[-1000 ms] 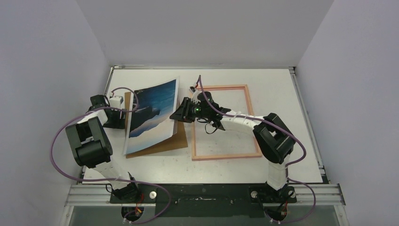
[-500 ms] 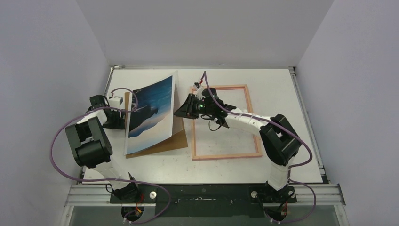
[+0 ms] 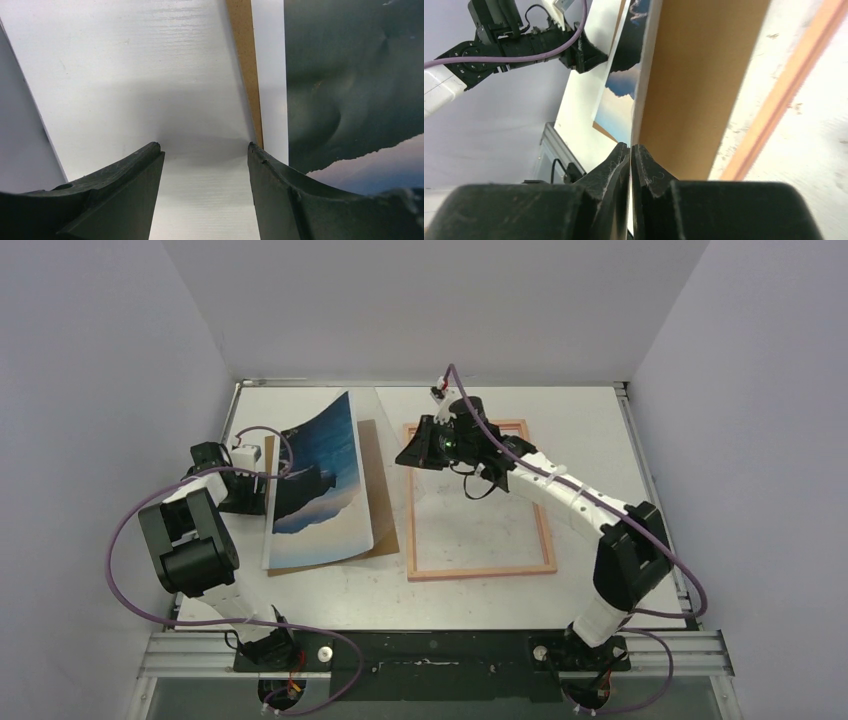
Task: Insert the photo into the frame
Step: Pick up the photo frame item at the center of the board.
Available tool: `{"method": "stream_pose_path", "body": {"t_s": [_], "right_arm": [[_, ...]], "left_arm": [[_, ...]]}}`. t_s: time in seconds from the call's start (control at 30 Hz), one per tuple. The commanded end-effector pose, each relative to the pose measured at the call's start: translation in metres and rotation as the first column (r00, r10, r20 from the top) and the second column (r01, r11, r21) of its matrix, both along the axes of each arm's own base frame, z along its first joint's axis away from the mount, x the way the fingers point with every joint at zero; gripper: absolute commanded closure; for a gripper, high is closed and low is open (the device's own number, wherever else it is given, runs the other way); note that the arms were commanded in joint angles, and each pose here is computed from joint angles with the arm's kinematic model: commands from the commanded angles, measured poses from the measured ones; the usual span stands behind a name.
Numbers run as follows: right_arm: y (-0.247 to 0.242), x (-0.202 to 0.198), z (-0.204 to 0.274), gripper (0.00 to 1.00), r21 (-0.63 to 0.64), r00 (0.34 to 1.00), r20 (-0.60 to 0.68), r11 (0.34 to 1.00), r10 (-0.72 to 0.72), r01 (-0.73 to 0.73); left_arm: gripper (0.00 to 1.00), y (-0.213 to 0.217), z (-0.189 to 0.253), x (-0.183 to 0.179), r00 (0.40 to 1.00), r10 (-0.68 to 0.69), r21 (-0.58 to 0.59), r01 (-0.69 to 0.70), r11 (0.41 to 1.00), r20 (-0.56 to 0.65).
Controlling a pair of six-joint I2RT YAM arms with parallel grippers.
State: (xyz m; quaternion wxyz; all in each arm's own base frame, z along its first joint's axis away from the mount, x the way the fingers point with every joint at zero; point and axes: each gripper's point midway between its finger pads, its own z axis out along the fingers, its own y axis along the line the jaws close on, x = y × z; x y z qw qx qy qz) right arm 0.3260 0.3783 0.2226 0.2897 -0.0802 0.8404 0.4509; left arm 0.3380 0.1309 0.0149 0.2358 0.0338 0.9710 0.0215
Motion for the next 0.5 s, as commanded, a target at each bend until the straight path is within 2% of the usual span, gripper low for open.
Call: {"method": "stream_pose_path", "body": {"t_s": [0.0, 0.27, 0.47], "right_arm": [[-0.047, 0.010, 0.064, 0.95, -0.033, 0.983, 0.163, 0.995, -0.084, 0.091], [-0.116, 0.017, 0.109, 0.95, -0.033, 0.946, 0.231, 0.970, -0.225, 0.239], [-0.150, 0.013, 0.136, 0.95, -0.028, 0.917, 0.273, 0.950, -0.293, 0.311]], "left_arm": [[0.39, 0.001, -0.005, -0.012, 0.999, -0.007, -0.006, 0.006, 1.000, -0.051], [0.39, -0.007, 0.004, -0.009, 0.999, -0.013, -0.026, 0.012, 1.000, -0.043], [0.29, -0.020, 0.036, -0.003, 0.998, -0.036, -0.035, 0.035, 0.999, -0.044]]}}
